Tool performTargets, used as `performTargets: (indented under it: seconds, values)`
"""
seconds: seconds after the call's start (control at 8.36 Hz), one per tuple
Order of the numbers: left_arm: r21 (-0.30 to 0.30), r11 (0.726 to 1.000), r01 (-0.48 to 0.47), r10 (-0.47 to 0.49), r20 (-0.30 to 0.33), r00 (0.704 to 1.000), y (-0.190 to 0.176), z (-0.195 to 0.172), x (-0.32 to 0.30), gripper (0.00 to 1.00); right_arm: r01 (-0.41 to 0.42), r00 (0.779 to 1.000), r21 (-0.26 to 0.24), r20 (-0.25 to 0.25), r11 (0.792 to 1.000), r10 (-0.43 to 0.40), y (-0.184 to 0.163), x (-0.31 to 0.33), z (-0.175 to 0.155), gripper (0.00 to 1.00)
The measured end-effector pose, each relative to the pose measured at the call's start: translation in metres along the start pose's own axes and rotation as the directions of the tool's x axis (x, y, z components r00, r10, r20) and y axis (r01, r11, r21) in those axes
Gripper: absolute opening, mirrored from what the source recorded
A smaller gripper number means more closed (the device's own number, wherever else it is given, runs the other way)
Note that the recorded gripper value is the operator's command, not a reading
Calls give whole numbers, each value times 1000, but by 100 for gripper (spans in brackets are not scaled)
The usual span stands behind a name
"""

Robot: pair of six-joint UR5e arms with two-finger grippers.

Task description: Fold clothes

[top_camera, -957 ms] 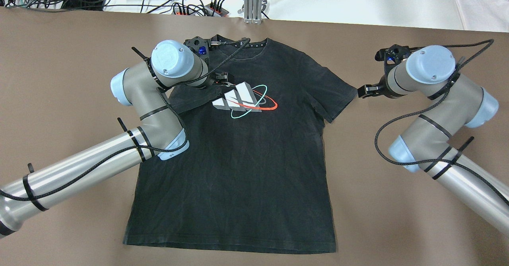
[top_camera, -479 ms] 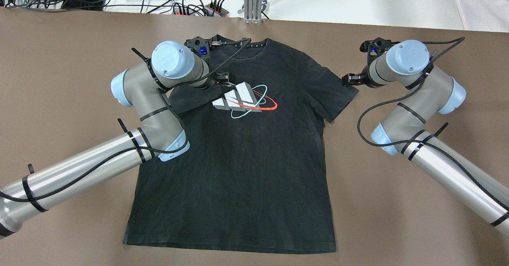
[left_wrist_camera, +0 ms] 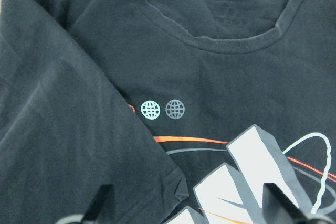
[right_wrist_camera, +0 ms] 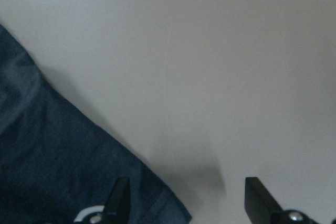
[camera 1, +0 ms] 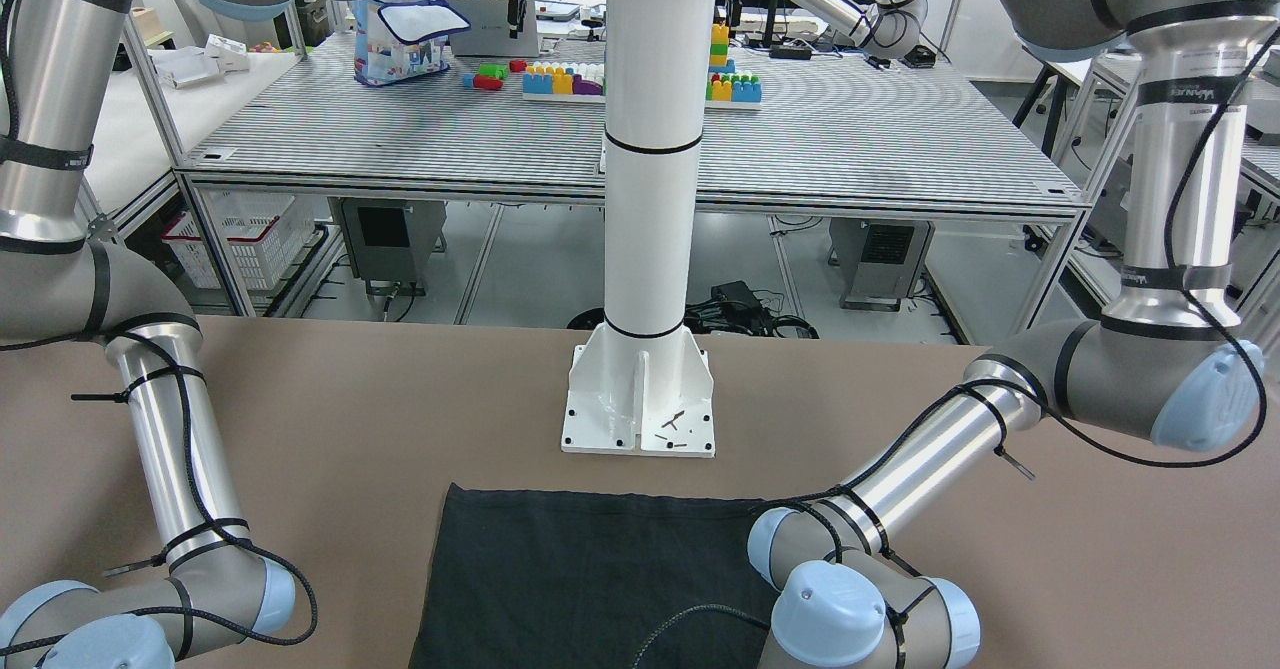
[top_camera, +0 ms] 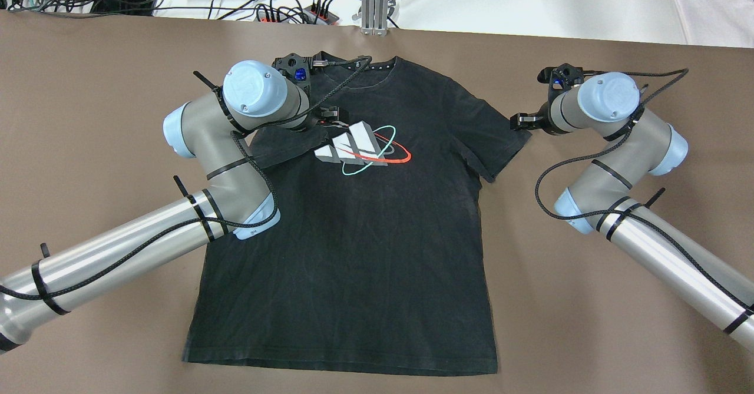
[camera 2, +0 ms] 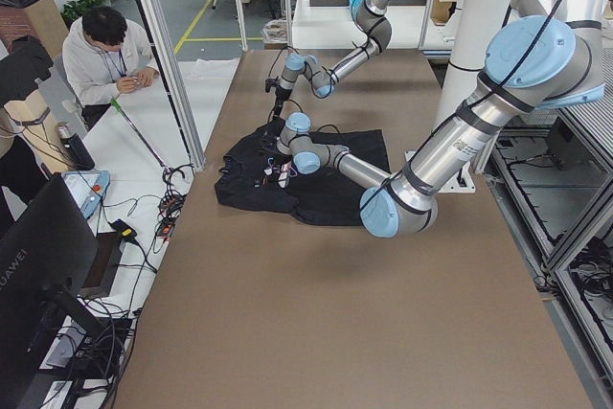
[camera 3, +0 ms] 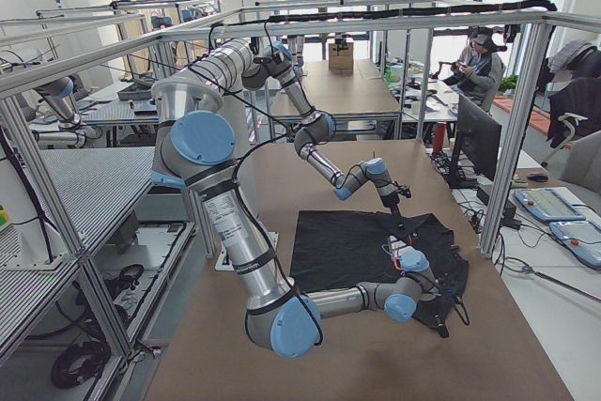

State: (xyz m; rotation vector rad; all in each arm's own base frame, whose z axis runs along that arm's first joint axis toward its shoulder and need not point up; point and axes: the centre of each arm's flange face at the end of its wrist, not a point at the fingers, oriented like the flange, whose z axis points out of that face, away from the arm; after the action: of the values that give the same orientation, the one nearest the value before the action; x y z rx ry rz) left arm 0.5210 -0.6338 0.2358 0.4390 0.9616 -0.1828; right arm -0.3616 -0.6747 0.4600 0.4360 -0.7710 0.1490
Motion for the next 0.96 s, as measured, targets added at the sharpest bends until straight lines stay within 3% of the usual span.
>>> performTargets:
  seconds: [0.48,0.6,0.96]
  values:
    - [0,1000,-1,1,1,1000,-1,0,0,100,-18,1000,4,9,1000,18,12,-3,2,5]
    - [1,1000,-1,1,2,1000,-1,0,-1,100,-19,1000,3,9,1000,19,13,-3,3,0]
    - [-1,1000,-1,1,3,1000,-1,0,-2,100,-29,999,15,27,999,29,9,-14,-8,0]
